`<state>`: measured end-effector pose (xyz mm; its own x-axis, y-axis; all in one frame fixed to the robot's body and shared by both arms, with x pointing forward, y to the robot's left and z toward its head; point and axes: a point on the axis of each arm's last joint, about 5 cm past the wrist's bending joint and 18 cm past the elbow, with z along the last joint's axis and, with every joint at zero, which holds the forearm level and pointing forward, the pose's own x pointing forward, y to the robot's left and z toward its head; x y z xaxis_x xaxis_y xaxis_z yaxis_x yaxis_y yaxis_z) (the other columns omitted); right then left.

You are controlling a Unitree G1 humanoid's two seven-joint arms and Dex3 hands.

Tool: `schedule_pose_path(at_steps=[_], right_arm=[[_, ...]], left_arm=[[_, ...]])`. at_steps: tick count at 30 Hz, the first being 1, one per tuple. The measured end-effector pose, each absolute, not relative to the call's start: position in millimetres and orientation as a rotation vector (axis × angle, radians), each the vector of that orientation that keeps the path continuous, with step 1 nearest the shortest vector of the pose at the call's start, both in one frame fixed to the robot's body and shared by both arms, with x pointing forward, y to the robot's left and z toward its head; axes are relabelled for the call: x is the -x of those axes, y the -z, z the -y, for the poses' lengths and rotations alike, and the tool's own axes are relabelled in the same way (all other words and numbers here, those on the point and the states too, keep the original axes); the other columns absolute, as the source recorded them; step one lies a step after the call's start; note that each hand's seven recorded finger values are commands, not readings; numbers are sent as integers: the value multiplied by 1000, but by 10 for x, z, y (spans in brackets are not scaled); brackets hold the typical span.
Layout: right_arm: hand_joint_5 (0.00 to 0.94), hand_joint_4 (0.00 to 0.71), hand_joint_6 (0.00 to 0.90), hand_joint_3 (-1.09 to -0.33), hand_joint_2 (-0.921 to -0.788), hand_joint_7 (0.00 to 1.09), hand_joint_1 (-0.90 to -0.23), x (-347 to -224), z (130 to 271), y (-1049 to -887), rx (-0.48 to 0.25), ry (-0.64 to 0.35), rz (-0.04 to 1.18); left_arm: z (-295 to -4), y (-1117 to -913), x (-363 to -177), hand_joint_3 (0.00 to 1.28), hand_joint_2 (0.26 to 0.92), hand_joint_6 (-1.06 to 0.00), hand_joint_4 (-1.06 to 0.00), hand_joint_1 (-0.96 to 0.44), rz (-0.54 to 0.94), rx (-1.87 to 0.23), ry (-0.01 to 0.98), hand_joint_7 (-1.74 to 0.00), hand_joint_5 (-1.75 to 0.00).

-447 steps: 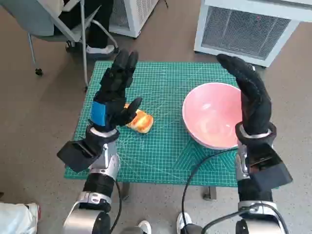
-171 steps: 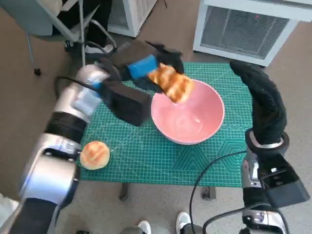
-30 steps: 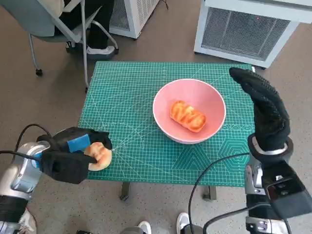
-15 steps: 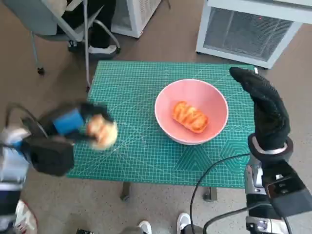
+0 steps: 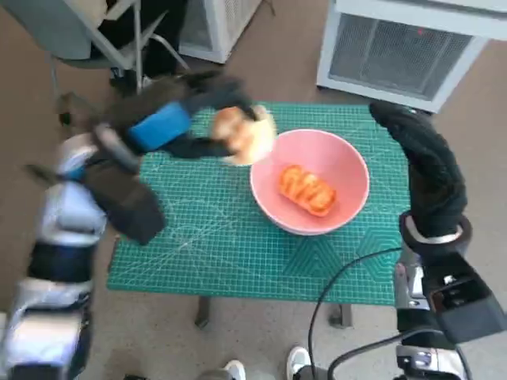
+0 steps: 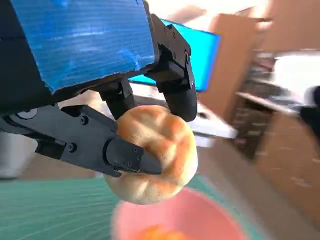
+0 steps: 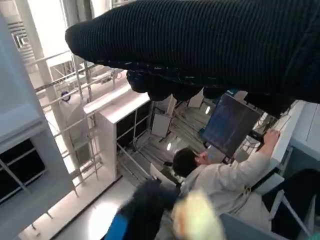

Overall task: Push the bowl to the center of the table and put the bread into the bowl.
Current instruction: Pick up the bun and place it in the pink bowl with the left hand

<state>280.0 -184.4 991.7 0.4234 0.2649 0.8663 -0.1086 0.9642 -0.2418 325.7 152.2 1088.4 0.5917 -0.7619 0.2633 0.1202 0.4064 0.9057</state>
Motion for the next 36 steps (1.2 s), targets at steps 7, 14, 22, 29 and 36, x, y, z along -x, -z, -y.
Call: schedule_pose_path(at_steps=[7, 14, 22, 29, 36], right_arm=[[5, 265, -1, -803, -921, 653, -535, -2807, 1817, -9906, 145, -235, 1110], [5, 265, -1, -806, -921, 653, -531, -2789, 1819, -9913, 148, -234, 1120], [5, 264, -1, -810, -921, 655, -537, -2746, 1844, -9915, 159, -216, 1135], [3, 262, -1, -812, -921, 656, -536, -2722, 1856, -9929, 180, -202, 1141], [4, 263, -1, -812, -921, 656, -536, -2713, 1874, -9930, 177, -183, 1143]], left_arm=[[-1137, -10770, -3447, 80, 920, -643, -647, 1, 711, -1030, 711, -1253, -1106], [-895, -10530, -3550, 95, 920, -619, -636, 1, 579, -1053, 769, -1279, -1118], [-765, -10255, -3556, 186, 921, -498, -547, 0, 443, -1072, 823, -1374, -1232], [-711, -10202, -3590, 125, 848, -240, -248, -106, 209, -1150, 912, -450, -176], [-740, -10249, -3624, 56, 857, -173, -118, -297, 91, -1176, 926, -220, -12]])
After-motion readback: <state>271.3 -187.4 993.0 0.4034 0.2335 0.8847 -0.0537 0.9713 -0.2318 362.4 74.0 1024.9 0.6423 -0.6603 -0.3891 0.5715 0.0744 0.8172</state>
